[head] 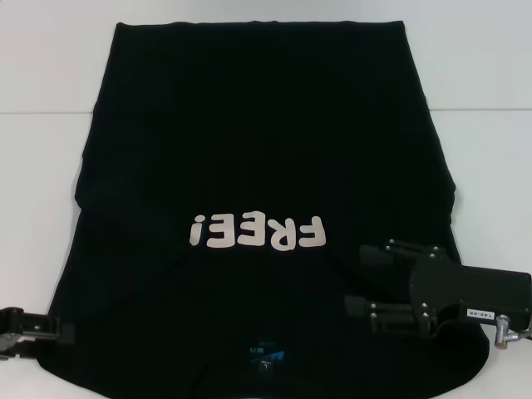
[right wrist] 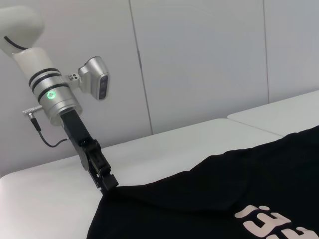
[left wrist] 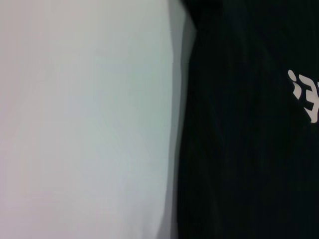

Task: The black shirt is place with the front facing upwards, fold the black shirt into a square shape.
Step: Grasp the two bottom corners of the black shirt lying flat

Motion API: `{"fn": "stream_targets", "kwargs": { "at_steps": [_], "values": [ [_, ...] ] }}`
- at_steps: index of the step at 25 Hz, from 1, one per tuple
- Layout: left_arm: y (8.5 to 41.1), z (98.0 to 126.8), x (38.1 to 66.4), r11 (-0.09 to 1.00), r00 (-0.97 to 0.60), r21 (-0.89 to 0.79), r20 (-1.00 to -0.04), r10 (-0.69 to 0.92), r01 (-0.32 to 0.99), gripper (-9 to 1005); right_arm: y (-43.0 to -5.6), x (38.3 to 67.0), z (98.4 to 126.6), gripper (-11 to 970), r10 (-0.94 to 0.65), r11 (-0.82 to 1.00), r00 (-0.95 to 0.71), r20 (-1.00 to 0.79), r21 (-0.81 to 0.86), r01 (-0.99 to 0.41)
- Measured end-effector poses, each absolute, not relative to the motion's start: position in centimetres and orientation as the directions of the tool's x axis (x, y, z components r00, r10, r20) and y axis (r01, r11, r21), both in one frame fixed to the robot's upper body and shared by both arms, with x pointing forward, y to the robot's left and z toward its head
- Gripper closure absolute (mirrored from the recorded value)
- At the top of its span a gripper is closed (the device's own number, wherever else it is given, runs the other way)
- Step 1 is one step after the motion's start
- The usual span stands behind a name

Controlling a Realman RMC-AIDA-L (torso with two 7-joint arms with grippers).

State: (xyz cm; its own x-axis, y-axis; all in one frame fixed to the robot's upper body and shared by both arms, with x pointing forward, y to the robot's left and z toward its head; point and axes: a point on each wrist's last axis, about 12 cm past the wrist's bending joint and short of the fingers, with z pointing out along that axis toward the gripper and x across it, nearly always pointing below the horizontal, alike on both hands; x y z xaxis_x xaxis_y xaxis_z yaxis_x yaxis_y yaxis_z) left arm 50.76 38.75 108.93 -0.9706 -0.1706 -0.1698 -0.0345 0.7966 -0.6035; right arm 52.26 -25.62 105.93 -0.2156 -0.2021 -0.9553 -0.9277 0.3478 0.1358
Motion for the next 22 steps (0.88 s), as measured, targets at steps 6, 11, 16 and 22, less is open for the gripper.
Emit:
{"fn": "stream_targets", "kwargs": {
  "at_steps": [6, 11, 16, 22],
  "values": [
    [38.48, 108.82, 50.9, 0.802, -0.975, -0.597, -0.165, -0.151, -0.023, 198, -25.59, 52.31, 105.97, 106, -0.201, 0.347, -0.214, -0.956, 0.135, -0.928],
    [38.36, 108.88, 51.01, 0.802, -0.975, -0.597, -0.168, -0.144, -0.015, 198, -25.56, 52.32, 106.01, 106, -0.2, 0.345, -0.213, -0.956, 0.135, -0.929],
    [38.27, 109.17, 51.22, 0.806, -0.977, -0.592, -0.179, -0.118, 0.011, 257, -25.57, 52.33, 106.03, 106, -0.199, 0.345, -0.213, -0.957, 0.134, -0.929],
    [38.04, 109.1, 51.41, 0.822, -0.979, -0.567, -0.188, -0.075, 0.046, 346, -25.64, 52.5, 106.21, 106, -0.199, 0.349, -0.205, -0.958, 0.127, -0.929]
  ]
}}
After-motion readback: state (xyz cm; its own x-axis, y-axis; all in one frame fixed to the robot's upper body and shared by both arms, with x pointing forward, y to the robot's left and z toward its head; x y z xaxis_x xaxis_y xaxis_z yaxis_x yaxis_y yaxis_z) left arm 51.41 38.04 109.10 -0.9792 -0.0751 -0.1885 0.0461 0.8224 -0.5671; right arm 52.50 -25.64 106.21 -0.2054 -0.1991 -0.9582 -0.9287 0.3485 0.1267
